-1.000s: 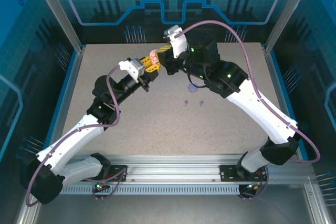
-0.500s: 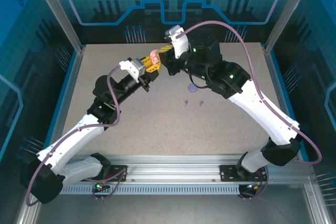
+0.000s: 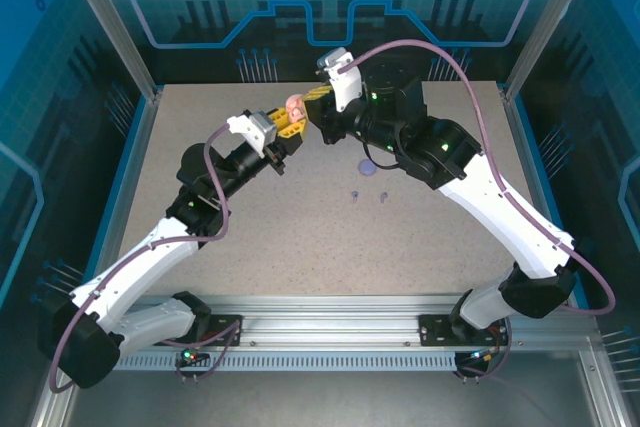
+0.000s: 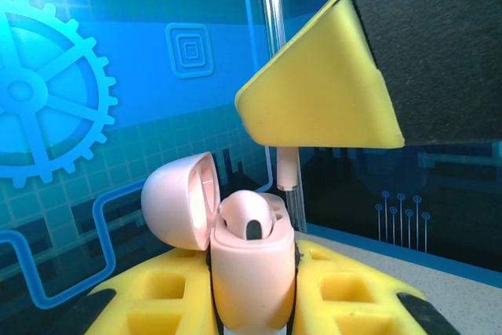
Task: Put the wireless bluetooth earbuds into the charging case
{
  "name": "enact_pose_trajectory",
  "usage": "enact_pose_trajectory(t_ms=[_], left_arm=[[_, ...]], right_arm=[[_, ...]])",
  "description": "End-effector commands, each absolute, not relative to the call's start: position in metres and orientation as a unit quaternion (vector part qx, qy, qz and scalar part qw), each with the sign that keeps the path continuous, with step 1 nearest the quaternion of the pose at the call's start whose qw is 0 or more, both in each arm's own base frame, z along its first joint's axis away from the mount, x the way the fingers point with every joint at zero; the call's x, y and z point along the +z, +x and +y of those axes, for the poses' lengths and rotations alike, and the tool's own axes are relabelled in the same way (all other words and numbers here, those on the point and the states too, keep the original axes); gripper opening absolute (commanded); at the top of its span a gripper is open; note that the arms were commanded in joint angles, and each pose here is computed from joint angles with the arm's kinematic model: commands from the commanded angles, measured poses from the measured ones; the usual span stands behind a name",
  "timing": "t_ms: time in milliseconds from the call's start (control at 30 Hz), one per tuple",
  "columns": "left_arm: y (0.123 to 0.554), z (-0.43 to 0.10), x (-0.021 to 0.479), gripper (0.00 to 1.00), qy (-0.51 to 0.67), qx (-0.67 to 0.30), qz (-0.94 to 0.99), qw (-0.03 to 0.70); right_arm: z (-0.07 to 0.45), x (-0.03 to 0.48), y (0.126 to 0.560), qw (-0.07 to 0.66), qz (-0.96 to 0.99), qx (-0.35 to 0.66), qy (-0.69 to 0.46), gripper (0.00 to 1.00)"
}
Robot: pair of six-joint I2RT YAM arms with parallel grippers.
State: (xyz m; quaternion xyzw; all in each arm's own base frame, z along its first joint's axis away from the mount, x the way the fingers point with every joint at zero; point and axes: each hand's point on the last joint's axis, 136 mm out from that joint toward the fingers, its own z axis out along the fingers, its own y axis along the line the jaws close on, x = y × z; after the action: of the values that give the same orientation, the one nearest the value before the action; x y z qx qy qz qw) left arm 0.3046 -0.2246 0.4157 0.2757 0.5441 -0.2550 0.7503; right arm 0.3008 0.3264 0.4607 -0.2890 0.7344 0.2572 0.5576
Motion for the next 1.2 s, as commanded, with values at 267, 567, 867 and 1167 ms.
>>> enact_pose_trajectory(t_ms=[267,567,867,1167], left_arm=[[0.298,-0.225,0.441,0.0,0.273,-0.264,0.515,0.768],[0.298,-0.225,0.441,0.0,0.273,-0.261,0.515,0.77],[0.299,-0.224,0.441,0.0,0.272,-0.262,0.515,0.77],[0.299,-0.225,0.441,0.0,0.271,-0.264,0.516,0.769]], right_arm=[[0.337,0.461,0.3,0.552,0.732,0.265,-0.298,0.11],[0.336,0.453,0.298,0.543,0.739,0.263,-0.301,0.11],[0.332,0.45,0.298,0.539,0.744,0.263,-0.295,0.17],[0.324,0.469,0.309,0.557,0.742,0.264,-0.263,0.3]])
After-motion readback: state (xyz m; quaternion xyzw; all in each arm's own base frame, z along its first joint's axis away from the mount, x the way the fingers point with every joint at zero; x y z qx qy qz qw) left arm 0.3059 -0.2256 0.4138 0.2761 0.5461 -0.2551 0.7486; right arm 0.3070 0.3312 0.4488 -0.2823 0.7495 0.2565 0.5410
